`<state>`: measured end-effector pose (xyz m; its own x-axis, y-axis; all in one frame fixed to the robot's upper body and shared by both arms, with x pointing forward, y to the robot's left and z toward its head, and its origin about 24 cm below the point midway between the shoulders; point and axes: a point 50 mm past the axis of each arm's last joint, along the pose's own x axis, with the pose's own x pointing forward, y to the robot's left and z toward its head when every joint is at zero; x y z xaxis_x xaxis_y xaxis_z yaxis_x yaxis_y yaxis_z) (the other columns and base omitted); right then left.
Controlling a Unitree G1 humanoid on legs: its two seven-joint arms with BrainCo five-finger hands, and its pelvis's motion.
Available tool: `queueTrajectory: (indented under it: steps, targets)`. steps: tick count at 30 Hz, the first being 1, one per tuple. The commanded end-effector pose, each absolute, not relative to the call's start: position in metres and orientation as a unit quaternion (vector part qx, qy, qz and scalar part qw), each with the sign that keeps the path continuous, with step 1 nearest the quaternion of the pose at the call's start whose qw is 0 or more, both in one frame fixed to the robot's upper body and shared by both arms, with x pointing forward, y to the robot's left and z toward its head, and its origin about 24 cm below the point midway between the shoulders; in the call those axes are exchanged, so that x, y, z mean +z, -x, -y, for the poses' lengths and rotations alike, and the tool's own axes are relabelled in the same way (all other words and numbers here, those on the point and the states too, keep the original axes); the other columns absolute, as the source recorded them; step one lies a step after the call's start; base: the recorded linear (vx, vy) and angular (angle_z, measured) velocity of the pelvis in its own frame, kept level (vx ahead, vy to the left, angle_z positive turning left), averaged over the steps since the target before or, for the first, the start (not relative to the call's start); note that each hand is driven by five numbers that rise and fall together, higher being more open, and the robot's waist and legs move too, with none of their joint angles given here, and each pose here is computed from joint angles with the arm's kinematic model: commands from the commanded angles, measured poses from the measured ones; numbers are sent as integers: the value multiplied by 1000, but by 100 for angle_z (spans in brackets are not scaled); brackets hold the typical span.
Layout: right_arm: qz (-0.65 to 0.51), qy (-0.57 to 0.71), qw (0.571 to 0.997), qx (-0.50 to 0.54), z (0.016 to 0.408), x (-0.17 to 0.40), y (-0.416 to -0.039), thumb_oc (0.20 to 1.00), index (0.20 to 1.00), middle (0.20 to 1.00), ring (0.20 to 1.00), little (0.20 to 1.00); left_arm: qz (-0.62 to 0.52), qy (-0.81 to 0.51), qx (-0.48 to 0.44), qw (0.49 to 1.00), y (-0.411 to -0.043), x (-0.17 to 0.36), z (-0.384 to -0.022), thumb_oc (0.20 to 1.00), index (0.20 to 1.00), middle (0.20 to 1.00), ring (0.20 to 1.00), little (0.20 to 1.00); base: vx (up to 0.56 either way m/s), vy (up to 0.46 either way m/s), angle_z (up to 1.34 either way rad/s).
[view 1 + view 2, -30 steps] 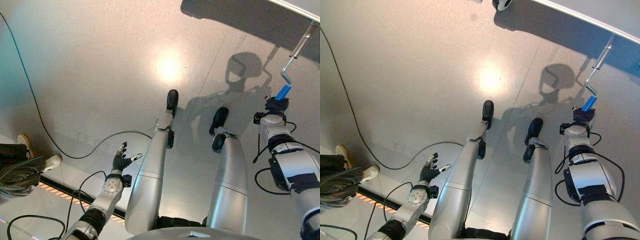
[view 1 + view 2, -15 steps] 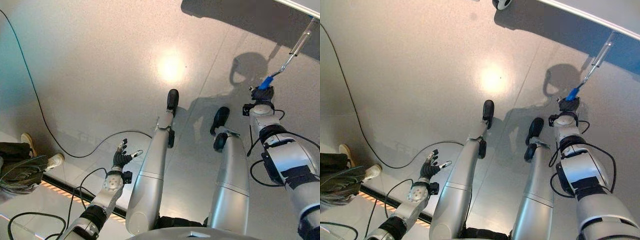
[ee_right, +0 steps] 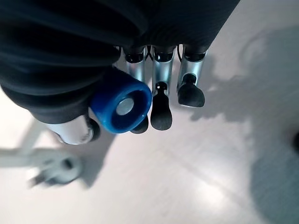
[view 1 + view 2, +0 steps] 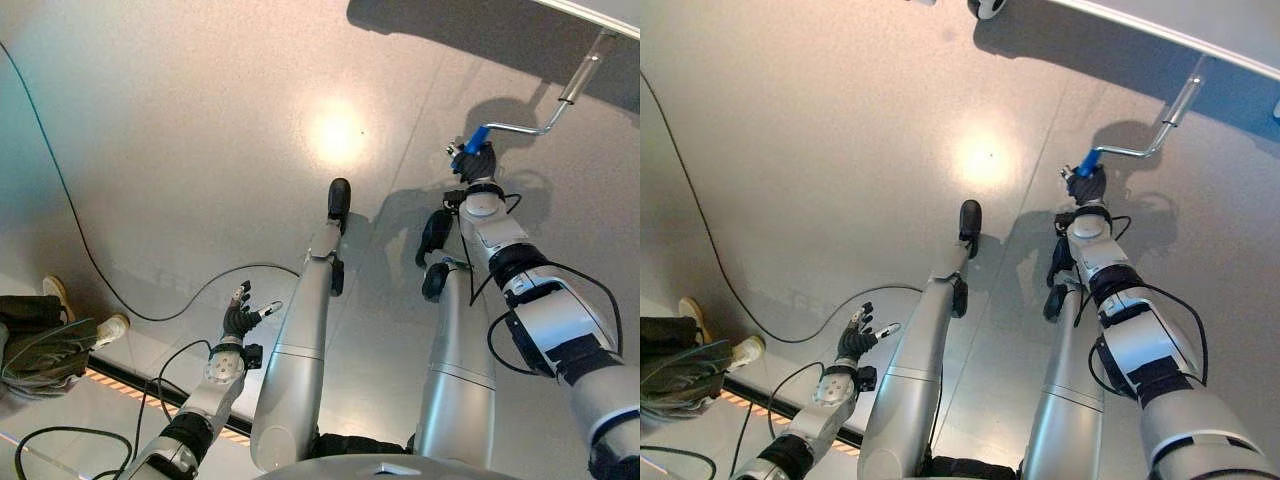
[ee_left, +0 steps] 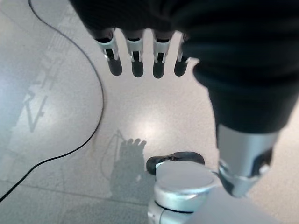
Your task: Raise the hospital bed
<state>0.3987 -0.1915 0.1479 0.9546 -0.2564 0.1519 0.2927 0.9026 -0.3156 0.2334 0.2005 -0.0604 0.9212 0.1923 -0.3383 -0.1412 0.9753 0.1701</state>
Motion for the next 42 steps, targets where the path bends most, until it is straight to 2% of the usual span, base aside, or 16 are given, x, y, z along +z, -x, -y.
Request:
queueTrajectory:
  steps: [1, 4, 6, 8, 16, 29, 37, 42]
  targets:
    - [340, 163, 926, 27, 93, 265, -383, 200, 200, 200, 200, 200, -202, -70, 92, 972, -219, -71, -200, 1000, 1000, 1000, 1000, 1000, 1, -8, -6]
    - [386, 133, 911, 48, 86, 279, -368, 200, 200, 200, 200, 200, -193, -73, 98, 974, -226, -67, -203, 1000, 1000, 1000, 1000, 1000, -24, 1, -6]
    - [397, 117, 908, 61, 86, 271, -358, 200, 200, 200, 200, 200, -208, -83, 97, 970, -217, -73, -204, 1000, 1000, 1000, 1000, 1000, 22, -8, -1]
    - [427, 105, 896, 67, 91, 278, -346, 200, 200, 200, 200, 200, -203, -89, 98, 970, -220, -71, -207, 1000, 1000, 1000, 1000, 1000, -88, 3, -6]
    - [446, 55, 891, 58, 112, 263, -323, 200, 200, 200, 200, 200, -221, -94, 106, 965, -212, -78, -212, 1000, 1000, 1000, 1000, 1000, -40, 5, -11]
    - [417, -5, 905, -79, 189, 219, -293, 200, 200, 200, 200, 200, -250, -67, 122, 958, -195, -92, -210, 1000, 1000, 1000, 1000, 1000, -30, -20, -18]
    - [396, -11, 907, -142, 214, 202, -286, 200, 200, 200, 200, 200, -257, -65, 139, 954, -187, -95, -217, 1000, 1000, 1000, 1000, 1000, -11, -43, -11]
    - [382, 7, 898, -218, 239, 194, -280, 200, 200, 200, 200, 200, -256, -64, 142, 954, -187, -95, -217, 1000, 1000, 1000, 1000, 1000, 0, -50, -2]
